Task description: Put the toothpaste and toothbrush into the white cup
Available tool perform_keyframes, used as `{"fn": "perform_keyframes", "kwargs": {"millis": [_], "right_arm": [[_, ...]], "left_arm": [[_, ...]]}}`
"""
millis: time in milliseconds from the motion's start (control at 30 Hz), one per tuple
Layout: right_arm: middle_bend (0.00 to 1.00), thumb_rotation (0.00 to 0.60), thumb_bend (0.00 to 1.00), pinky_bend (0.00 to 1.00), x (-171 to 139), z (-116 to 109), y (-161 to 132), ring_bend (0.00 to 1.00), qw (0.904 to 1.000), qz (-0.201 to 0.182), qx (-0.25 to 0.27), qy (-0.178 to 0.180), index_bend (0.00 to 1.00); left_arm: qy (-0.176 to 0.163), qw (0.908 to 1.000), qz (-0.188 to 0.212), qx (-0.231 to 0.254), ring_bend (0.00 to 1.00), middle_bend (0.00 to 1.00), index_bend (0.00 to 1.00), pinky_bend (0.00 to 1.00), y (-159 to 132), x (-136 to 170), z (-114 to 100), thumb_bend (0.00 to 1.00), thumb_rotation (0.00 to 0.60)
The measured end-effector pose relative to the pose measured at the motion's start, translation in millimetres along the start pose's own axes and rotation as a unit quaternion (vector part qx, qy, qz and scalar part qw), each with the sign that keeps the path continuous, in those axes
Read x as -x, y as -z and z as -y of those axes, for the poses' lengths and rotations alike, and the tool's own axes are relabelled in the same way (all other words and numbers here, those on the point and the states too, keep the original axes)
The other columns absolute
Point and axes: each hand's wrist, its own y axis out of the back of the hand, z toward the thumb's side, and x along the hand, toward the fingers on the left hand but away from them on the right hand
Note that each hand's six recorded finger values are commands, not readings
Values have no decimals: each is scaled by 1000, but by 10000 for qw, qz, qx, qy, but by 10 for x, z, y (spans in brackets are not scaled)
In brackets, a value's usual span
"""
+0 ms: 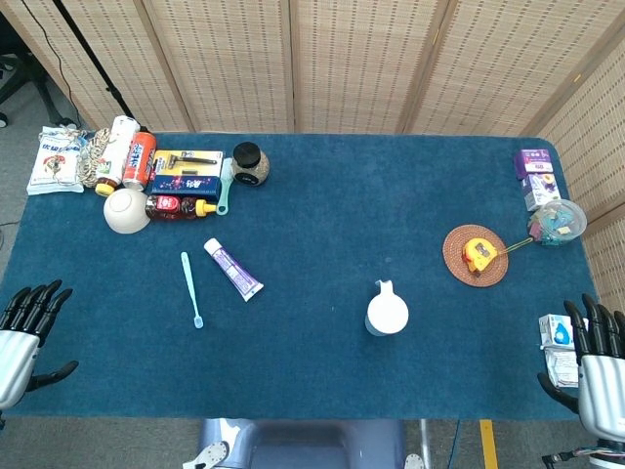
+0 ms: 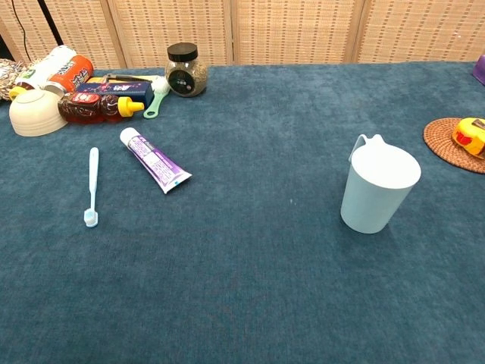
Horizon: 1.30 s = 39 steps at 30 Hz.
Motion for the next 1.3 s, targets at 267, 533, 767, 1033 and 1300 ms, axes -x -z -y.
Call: {"fn": "perform_keyframes", "kwargs": {"millis": [267,533,767,1033,1300], "right_arm": [[0,600,0,0,52,78,-55,0,9968,-324,606,-396,0],[0,600,0,0,263,290,-316,0,9723,-1179,1617,-1204,0],[0,600,0,0,622,544,-814,0,9399,-2062,1869,-1980,0],[0,600,0,0,841,838,-1169,0,9241,-1881,2184,-2508,0],[0,600,0,0,914,1102,-1473,0,9122,-1799,2414,-2781,0]], "left_arm": [[-121,9999,5,112,0,0,0,0,21,66,-85,0,600],[-168,9997,11,157,0,0,0,0,25,96,-112,0,600],[-151,9997,-92,159,0,0,0,0,59,54,-105,0,600],[-105,9995,-224,176,0,0,0,0,119,-20,-98,0,600],[-72,9995,-256,186,0,0,0,0,142,-47,-94,0,600]]}}
